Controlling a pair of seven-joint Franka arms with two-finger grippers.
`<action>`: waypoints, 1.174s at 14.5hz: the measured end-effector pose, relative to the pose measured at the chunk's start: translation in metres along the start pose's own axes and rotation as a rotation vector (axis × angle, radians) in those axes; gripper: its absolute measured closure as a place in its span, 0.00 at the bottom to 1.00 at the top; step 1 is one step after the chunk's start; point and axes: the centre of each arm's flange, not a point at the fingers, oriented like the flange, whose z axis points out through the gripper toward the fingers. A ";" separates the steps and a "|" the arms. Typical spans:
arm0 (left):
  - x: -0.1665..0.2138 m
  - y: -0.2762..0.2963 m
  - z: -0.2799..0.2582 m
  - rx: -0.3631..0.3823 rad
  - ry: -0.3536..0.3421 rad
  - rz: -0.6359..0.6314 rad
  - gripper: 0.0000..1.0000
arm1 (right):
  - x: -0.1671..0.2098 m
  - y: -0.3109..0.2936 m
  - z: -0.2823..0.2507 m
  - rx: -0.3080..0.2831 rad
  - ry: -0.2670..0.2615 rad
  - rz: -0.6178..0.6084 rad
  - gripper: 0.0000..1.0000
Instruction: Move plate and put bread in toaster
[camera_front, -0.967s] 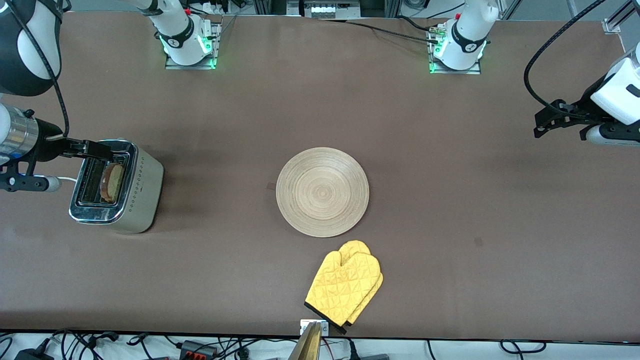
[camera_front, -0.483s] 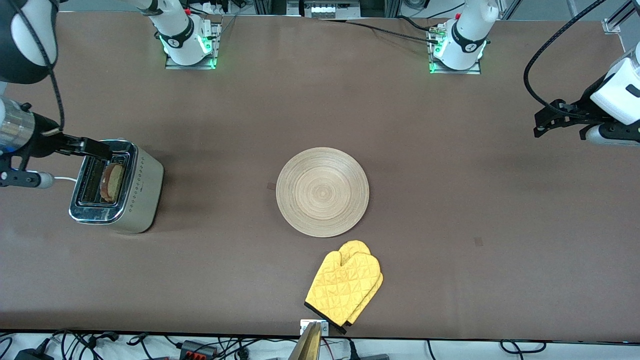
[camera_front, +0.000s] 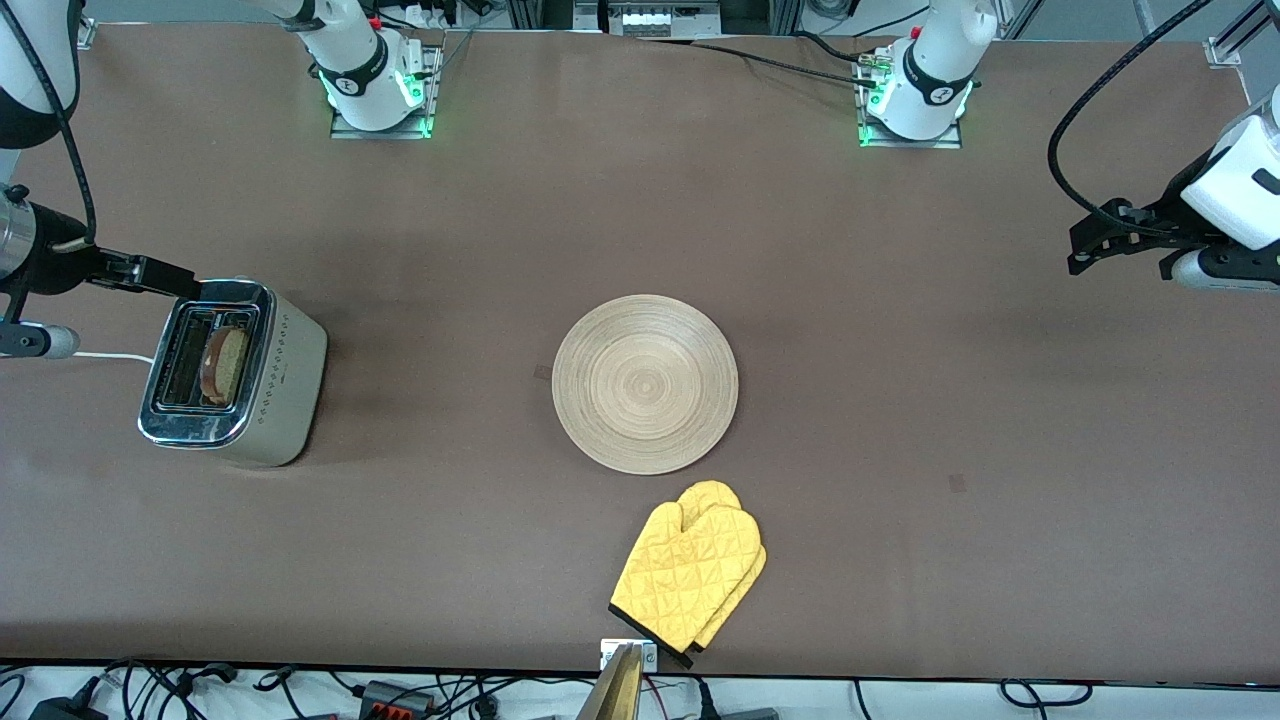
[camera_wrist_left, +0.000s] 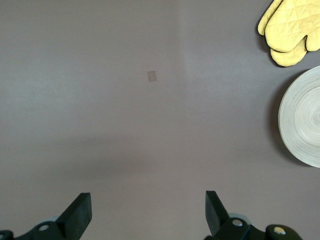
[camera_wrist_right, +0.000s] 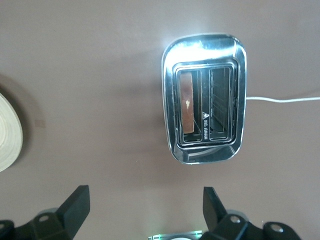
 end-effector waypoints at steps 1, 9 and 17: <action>0.000 0.000 0.000 0.000 0.000 0.000 0.00 | -0.001 -0.002 -0.004 0.000 0.007 -0.003 0.00; 0.000 0.000 0.000 0.000 0.000 0.000 0.00 | 0.002 -0.014 0.001 0.017 -0.008 -0.047 0.00; 0.000 0.000 0.000 0.000 0.000 0.000 0.00 | -0.005 0.000 -0.008 0.059 -0.011 0.013 0.00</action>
